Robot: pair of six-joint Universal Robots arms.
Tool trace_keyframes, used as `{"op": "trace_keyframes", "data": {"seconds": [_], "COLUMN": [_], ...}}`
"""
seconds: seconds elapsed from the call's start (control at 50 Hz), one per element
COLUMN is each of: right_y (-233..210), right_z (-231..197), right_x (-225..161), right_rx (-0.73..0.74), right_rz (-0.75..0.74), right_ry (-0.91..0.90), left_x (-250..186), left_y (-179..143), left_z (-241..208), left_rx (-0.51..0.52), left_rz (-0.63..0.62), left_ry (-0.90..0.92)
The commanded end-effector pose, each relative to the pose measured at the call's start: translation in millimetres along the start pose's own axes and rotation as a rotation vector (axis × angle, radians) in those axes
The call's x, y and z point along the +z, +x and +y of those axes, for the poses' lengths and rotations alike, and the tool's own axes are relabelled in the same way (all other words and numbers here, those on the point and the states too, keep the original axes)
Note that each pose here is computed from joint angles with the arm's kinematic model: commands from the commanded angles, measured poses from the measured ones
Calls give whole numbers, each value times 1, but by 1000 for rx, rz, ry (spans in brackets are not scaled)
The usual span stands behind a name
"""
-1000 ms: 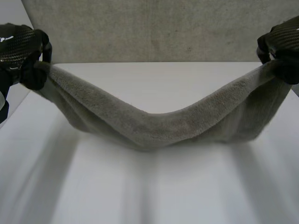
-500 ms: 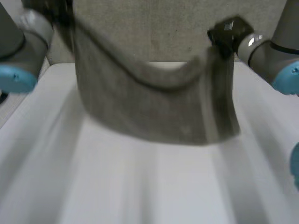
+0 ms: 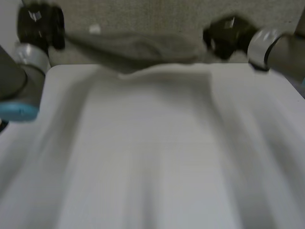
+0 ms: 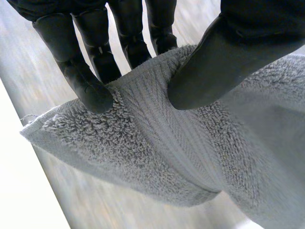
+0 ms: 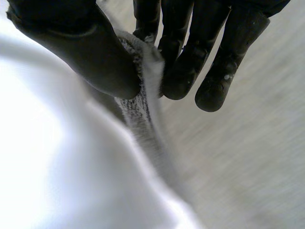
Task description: Fold the towel.
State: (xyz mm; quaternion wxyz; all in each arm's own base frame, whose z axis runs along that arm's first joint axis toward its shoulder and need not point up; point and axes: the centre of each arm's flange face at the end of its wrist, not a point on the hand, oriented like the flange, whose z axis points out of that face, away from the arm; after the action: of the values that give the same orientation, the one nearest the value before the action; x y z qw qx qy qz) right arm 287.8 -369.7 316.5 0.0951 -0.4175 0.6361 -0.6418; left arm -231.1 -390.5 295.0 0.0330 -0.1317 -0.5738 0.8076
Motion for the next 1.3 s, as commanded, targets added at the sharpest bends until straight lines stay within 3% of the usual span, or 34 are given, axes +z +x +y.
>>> {"op": "trace_keyframes", "data": {"seconds": [0.02, 0.08, 0.18, 0.44, 0.56, 0.66, 0.8, 0.94, 1.04, 1.3], "right_y": [-19, -22, -14, 4, 10, 24, 21, 26, 15, 25], "right_z": [88, 105, 91, 37, 44, 78, 91, 112, 127, 161], "right_x": [1, -6, -35, -141, -145, -106, -51, -9, 25, 58], "right_rx": [40, 48, 41, 18, -32, -31, -27, -13, 5, -32], "right_rz": [-122, -127, -80, 80, 65, 21, 15, 78, 101, 248], "right_ry": [-247, -289, -274, -268, -273, -311, -306, -316, -291, -296], "left_x": [-43, -61, -87, -158, -163, -132, -82, -42, -24, -2], "left_y": [12, 12, 11, -16, -12, -6, 19, 20, 38, 41], "left_z": [71, 88, 95, -9, -12, 22, 66, 109, 139, 167], "left_rx": [27, 70, 131, 175, 169, 148, 120, 113, 110, 168], "left_rz": [58, 75, 109, 107, 213, 294, 368, 324, 329, 267], "left_ry": [-158, -218, -280, -145, -129, -172, -211, -298, -353, -344]}}
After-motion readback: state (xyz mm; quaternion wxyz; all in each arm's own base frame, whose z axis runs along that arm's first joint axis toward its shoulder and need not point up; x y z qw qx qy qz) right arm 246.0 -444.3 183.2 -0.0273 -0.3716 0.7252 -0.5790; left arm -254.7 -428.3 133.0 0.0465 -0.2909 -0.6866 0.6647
